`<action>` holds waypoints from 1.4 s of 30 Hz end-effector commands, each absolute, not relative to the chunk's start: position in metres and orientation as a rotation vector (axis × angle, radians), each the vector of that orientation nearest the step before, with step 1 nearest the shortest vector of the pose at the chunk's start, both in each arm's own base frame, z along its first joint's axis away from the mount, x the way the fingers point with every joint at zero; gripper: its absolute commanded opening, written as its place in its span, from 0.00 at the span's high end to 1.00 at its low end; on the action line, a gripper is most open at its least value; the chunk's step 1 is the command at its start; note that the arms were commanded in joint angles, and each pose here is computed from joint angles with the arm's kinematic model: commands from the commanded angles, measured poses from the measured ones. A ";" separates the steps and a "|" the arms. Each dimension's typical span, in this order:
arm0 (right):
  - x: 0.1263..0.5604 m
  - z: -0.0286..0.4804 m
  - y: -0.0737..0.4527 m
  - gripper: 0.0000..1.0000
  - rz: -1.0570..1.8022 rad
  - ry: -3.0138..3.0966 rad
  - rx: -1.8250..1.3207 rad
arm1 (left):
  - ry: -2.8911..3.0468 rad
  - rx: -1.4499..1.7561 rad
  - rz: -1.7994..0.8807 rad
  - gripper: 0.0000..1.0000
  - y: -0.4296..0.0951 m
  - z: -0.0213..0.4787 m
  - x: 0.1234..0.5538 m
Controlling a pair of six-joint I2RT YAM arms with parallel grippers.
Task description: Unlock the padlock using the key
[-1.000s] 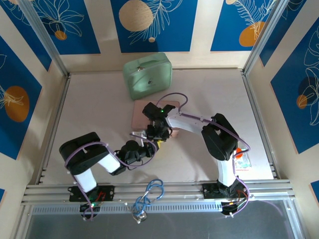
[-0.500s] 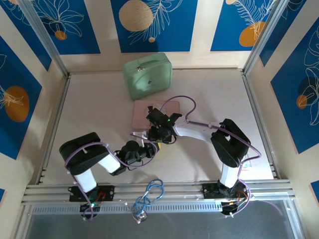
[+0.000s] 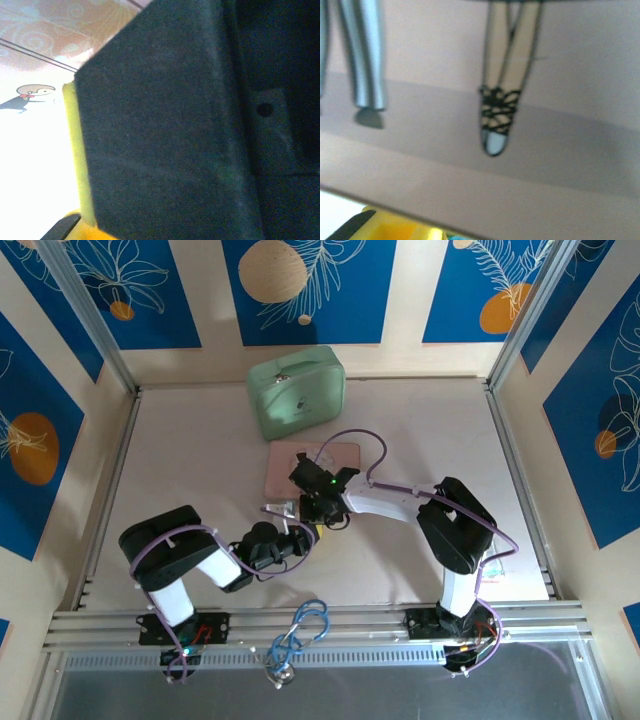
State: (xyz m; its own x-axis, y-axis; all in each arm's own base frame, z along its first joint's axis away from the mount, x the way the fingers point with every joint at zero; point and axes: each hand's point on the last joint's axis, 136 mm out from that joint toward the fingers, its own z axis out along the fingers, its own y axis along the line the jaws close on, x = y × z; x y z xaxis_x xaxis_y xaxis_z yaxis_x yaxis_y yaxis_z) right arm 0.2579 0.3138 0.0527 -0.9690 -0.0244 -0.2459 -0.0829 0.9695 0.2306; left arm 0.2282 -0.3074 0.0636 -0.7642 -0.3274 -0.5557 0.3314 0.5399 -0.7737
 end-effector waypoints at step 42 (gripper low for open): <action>0.240 0.054 0.310 1.00 0.219 3.115 0.120 | 2.081 0.057 -1.051 0.67 -0.308 0.084 0.230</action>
State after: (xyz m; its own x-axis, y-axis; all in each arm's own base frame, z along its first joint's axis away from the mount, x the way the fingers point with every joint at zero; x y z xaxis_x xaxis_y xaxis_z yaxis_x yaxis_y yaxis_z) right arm 0.2528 0.3046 0.0531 -0.9941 0.0640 -0.0870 0.0532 0.9913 0.1206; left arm 0.2253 -0.3073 0.0808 -0.7001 -0.2766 -0.6583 0.3792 0.6372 -0.6710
